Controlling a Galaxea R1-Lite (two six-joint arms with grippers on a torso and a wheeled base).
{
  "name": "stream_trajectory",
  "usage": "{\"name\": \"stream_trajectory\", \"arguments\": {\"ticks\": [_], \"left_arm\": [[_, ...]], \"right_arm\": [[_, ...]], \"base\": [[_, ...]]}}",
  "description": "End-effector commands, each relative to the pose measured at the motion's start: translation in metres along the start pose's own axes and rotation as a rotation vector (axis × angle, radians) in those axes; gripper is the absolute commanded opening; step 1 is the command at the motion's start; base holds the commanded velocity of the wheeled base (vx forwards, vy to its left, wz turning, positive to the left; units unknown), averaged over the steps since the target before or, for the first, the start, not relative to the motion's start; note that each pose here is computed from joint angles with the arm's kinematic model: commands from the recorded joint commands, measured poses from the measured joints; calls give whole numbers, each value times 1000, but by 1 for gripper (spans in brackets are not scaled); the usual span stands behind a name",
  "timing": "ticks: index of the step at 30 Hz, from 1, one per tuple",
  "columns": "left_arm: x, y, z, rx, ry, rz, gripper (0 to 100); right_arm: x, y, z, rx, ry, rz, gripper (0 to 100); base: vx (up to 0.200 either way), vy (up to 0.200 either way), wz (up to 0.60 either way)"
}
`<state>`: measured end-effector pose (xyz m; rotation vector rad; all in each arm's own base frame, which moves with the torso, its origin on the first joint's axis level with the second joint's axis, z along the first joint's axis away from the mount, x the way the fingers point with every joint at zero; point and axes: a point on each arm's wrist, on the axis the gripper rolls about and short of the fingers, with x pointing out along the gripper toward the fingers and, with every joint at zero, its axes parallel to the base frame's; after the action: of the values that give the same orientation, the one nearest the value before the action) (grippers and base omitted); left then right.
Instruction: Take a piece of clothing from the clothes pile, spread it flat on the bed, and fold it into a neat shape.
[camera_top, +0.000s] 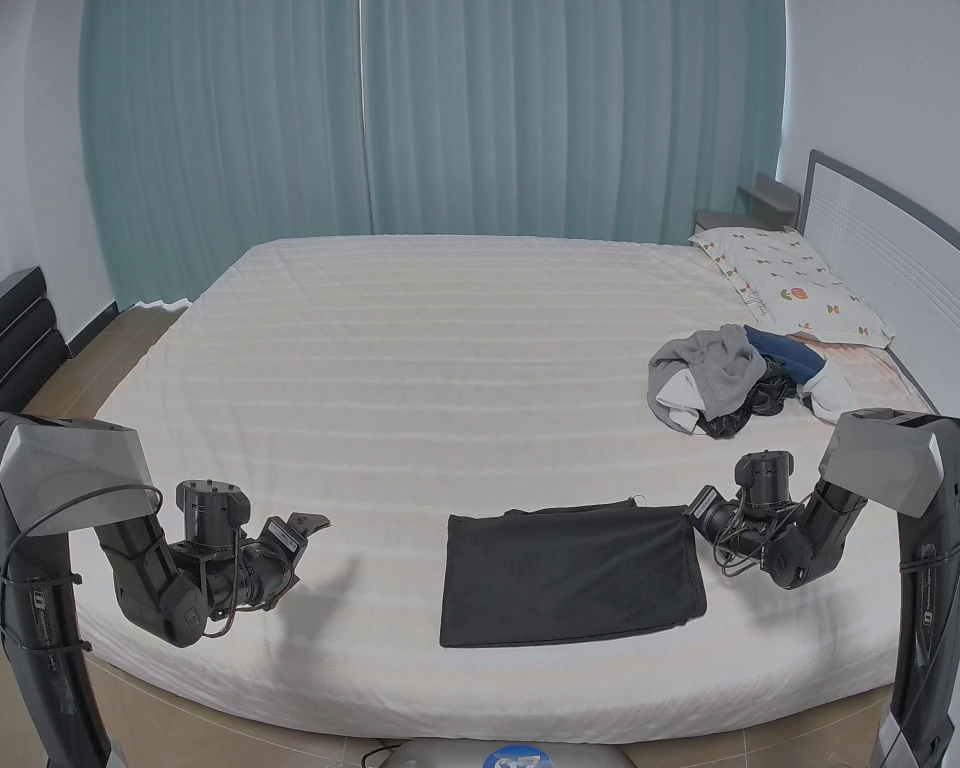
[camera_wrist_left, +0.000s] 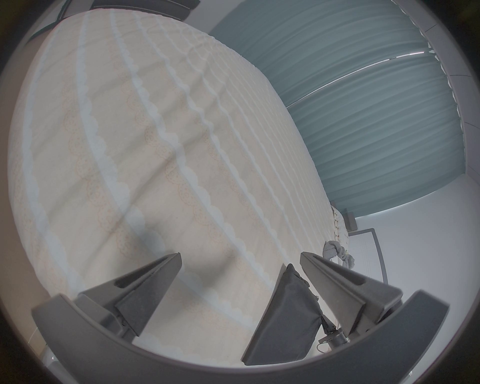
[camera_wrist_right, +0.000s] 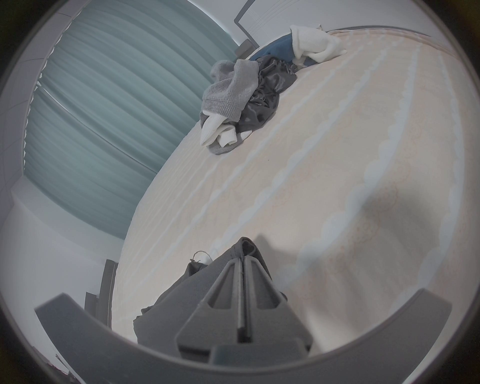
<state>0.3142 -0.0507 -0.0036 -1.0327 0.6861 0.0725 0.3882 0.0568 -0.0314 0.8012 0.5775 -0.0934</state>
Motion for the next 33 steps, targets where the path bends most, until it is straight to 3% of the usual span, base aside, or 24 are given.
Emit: {"name": "stream_trajectory", "arguments": {"ticks": [1,11,12,23,27,33], "left_arm": [[0,0,0,-1,1,1,100],[1,0,0,0,0,0,100],[1,0,0,0,0,0,100],[-2,-1,0,1,-1,-1,100],[-2,-3,0,-4,-3,-9,100],[-2,-4,-3,1,6,-11,100]], "right_arm": [[1,-3,3,5,-10,-7,0],[2,-4,2,5,-7,-10,0],[2,-4,1,6,-5,-13,100],[-5,-12,4,17,-7,-36,100],[-10,-8,13,67,-34,-20,100],[-18,-2,19,127,-46,-3,100]], "base": [[0,0,0],[0,0,0],[0,0,0],[0,0,0],[0,0,0],[-200,0,0]]}}
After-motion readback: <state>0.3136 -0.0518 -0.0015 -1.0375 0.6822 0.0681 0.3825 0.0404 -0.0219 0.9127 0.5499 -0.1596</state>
